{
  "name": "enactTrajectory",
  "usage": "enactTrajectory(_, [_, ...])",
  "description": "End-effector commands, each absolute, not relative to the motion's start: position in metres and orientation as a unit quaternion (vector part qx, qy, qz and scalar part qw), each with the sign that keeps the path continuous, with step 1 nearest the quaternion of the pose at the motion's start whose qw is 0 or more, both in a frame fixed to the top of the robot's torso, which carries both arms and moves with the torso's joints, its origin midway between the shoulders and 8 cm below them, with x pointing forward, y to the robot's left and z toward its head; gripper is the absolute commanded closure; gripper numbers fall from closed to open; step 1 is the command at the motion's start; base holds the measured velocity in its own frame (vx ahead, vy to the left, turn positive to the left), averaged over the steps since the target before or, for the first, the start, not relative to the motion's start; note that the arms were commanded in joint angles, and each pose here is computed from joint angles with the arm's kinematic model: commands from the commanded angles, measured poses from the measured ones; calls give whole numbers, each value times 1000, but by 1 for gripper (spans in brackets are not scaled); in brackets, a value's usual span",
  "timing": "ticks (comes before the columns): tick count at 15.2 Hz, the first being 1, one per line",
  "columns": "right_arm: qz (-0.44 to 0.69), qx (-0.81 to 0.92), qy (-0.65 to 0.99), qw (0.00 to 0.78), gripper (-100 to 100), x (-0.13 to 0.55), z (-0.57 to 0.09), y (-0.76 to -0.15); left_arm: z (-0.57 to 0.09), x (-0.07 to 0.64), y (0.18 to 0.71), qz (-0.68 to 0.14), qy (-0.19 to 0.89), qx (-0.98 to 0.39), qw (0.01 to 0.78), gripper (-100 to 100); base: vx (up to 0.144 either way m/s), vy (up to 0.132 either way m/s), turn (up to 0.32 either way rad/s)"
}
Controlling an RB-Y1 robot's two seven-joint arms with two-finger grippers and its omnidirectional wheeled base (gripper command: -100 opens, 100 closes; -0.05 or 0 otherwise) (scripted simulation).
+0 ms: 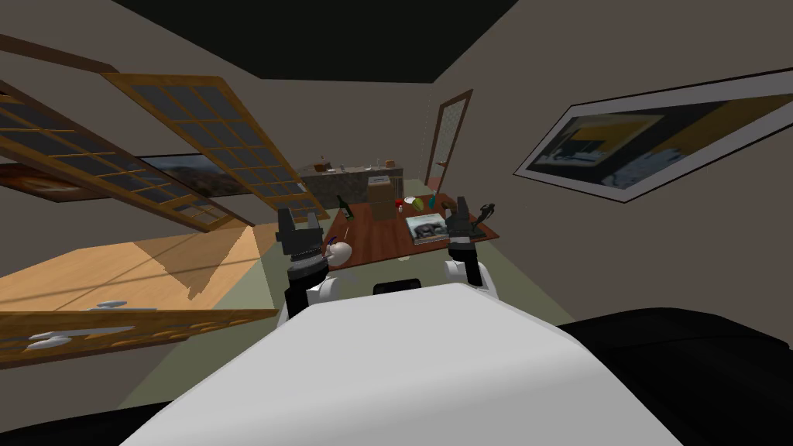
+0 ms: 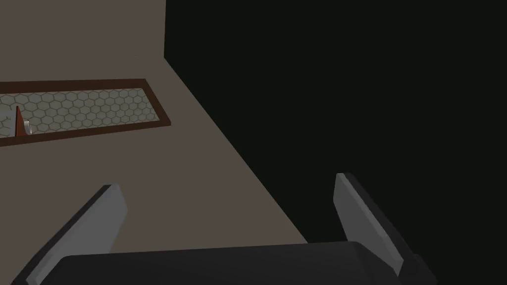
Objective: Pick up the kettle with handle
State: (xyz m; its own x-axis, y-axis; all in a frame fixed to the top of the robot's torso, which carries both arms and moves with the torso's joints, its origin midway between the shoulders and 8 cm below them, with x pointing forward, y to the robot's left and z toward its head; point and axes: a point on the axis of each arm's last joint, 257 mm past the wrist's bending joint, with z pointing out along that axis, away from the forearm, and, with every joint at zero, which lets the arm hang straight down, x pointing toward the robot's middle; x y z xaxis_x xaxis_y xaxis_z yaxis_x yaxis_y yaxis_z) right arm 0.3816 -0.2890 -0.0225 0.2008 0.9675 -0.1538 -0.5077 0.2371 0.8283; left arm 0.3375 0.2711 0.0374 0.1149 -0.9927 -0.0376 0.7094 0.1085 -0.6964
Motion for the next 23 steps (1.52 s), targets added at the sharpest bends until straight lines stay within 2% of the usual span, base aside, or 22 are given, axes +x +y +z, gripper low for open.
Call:
enactTrajectory(1, [525, 326, 353, 703, 0, 382, -23, -289, 31, 343, 268, -610, 281, -266, 692, -100, -5, 7, 9])
enactTrajectory(7, [525, 326, 353, 703, 0, 382, -22, -289, -9, 374, 269, -595, 339, -291, 668, -100, -26, 33, 15])
enactTrajectory(14, [525, 326, 353, 703, 0, 382, -22, -289, -92, 424, 282, -556, 414, -364, 622, -100, -44, 67, 24])
enactTrajectory(23, [525, 326, 353, 703, 0, 382, -23, -289, -165, 454, 295, -517, 462, -432, 578, -100, -30, 50, 15])
